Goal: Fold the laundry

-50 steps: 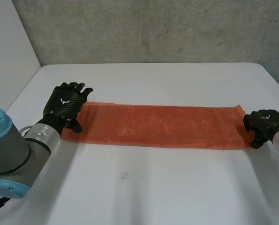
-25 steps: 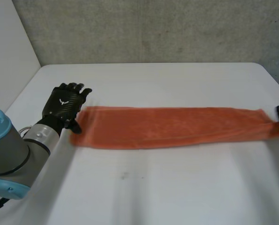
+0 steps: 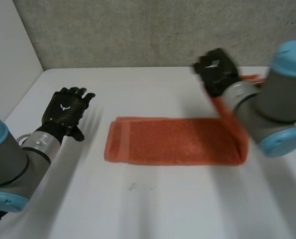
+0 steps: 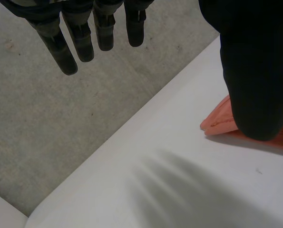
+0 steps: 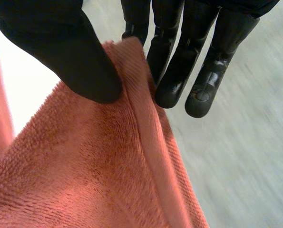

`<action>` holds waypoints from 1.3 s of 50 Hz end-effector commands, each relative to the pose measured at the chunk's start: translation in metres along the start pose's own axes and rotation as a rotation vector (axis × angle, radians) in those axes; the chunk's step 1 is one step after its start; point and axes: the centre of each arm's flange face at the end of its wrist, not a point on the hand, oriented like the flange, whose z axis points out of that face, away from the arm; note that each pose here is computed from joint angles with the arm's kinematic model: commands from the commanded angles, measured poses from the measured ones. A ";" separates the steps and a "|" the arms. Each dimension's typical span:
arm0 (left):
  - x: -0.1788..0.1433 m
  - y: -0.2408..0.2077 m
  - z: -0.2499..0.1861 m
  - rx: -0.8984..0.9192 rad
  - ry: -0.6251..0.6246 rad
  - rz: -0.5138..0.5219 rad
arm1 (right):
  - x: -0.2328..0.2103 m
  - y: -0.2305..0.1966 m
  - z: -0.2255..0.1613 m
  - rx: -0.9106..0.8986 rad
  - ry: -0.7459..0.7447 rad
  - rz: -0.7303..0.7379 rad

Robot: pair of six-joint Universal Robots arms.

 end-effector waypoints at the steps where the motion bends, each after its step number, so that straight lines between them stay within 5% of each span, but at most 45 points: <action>1: 0.000 0.001 -0.001 -0.002 0.001 -0.001 | -0.152 -0.040 -0.027 0.184 -0.366 -0.001; 8: 0.001 0.002 -0.002 -0.008 0.004 -0.002 | -0.179 -0.010 -0.034 0.051 -0.402 -0.034; 16: 0.002 0.002 -0.002 -0.007 0.005 -0.002 | -0.108 0.026 -0.029 -0.189 -0.183 0.011; 24: 0.003 0.003 -0.003 -0.011 0.012 -0.004 | -0.072 0.069 -0.058 -0.344 -0.152 0.245; 32: 0.007 0.002 -0.004 -0.008 0.022 -0.003 | -0.052 0.106 -0.070 -0.431 -0.089 0.290; 41: 0.008 0.002 -0.004 -0.009 0.024 -0.004 | -0.039 0.129 -0.070 -0.424 -0.013 0.295; 49: 0.009 0.001 -0.005 -0.007 0.023 -0.005 | -0.014 0.106 -0.042 -0.301 0.059 0.225; 57: 0.003 -0.014 -0.008 0.019 0.010 -0.013 | -0.093 -0.018 -0.019 0.038 -0.192 0.183; 65: -0.002 -0.025 -0.008 0.012 0.015 -0.090 | -0.192 -0.026 -0.044 0.064 -0.530 0.162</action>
